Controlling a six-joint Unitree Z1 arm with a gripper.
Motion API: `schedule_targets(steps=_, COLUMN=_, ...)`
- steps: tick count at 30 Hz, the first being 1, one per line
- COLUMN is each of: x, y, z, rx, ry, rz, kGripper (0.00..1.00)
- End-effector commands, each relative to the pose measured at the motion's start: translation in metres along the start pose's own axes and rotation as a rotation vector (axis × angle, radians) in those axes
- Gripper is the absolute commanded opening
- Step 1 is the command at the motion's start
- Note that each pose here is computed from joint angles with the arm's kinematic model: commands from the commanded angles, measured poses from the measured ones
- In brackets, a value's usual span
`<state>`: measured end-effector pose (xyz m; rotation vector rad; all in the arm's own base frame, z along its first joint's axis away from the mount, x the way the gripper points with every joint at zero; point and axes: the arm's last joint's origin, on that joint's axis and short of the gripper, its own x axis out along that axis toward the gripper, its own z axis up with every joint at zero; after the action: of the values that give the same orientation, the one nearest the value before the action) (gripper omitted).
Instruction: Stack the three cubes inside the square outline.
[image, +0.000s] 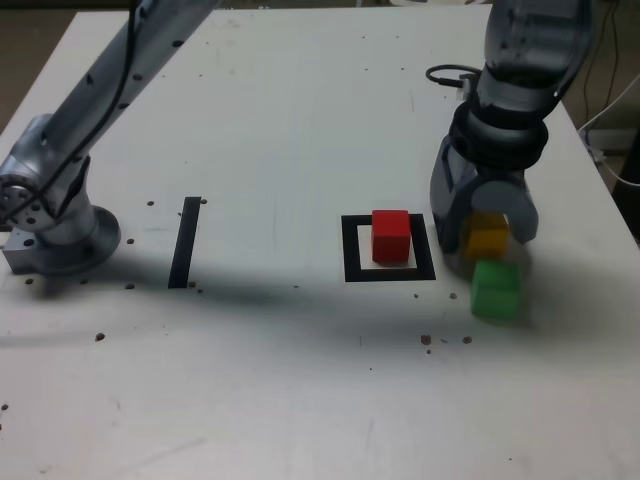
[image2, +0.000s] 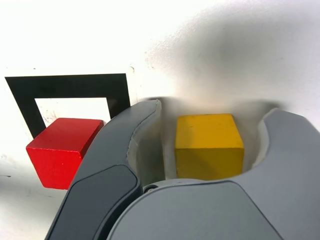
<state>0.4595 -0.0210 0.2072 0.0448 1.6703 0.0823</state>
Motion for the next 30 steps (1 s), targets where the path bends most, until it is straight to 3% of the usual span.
schedule_targets(steps=1, x=-0.002, y=0.001, z=0.000, rx=0.001, ry=-0.008, rz=0.003, kGripper=0.42)
schedule_targets(steps=11, x=-0.016, y=0.003, z=-0.008, rx=0.009, ry=-0.031, rz=0.006, kGripper=0.16)
schedule_targets(steps=25, x=-0.040, y=0.005, z=-0.027, rx=0.020, ry=-0.070, rz=-0.009, kGripper=0.08)
schedule_targets(steps=30, x=-0.060, y=0.009, z=-0.044, rx=0.019, ry=-0.092, rz=-0.005, kGripper=0.08)
